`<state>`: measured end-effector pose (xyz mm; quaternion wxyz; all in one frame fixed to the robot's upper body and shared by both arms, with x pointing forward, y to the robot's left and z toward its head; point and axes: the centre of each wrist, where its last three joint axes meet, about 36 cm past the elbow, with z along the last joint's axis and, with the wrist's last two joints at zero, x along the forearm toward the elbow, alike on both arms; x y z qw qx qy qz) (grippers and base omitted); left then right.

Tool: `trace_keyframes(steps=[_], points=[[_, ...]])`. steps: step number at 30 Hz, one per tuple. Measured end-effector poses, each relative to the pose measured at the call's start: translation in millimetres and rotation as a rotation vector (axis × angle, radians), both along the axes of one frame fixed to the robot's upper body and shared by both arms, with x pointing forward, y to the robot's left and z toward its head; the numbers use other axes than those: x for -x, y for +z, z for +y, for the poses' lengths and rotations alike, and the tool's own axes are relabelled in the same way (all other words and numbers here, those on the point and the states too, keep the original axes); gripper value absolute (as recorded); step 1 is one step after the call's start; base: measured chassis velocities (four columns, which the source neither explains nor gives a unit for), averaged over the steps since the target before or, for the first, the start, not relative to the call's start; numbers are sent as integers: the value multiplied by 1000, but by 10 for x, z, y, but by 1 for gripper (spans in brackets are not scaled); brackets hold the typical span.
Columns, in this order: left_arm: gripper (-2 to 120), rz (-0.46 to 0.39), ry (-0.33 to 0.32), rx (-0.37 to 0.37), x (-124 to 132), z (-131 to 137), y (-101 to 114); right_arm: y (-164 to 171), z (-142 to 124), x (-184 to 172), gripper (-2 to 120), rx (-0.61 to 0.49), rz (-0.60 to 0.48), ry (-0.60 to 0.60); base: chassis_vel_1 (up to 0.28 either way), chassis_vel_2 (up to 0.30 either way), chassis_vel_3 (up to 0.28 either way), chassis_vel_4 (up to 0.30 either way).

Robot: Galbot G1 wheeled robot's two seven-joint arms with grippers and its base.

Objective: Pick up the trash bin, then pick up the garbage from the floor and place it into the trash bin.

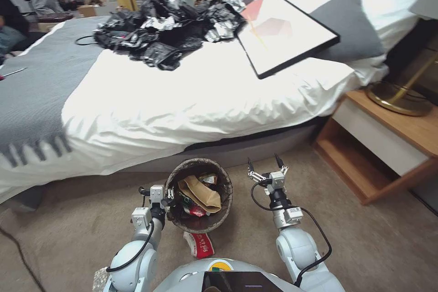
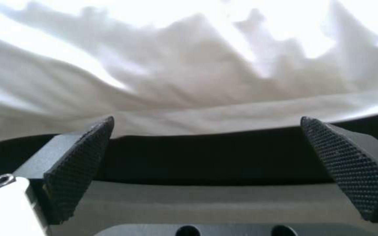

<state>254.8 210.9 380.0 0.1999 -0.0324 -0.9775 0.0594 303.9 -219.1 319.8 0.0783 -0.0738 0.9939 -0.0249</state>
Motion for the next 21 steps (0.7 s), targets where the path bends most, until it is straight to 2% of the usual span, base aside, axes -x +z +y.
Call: trace_keyframes(steps=[21], points=[[2, 2, -4, -3, 20, 3, -4, 18, 0, -31, 100, 5, 3, 9, 119, 125, 131, 128]])
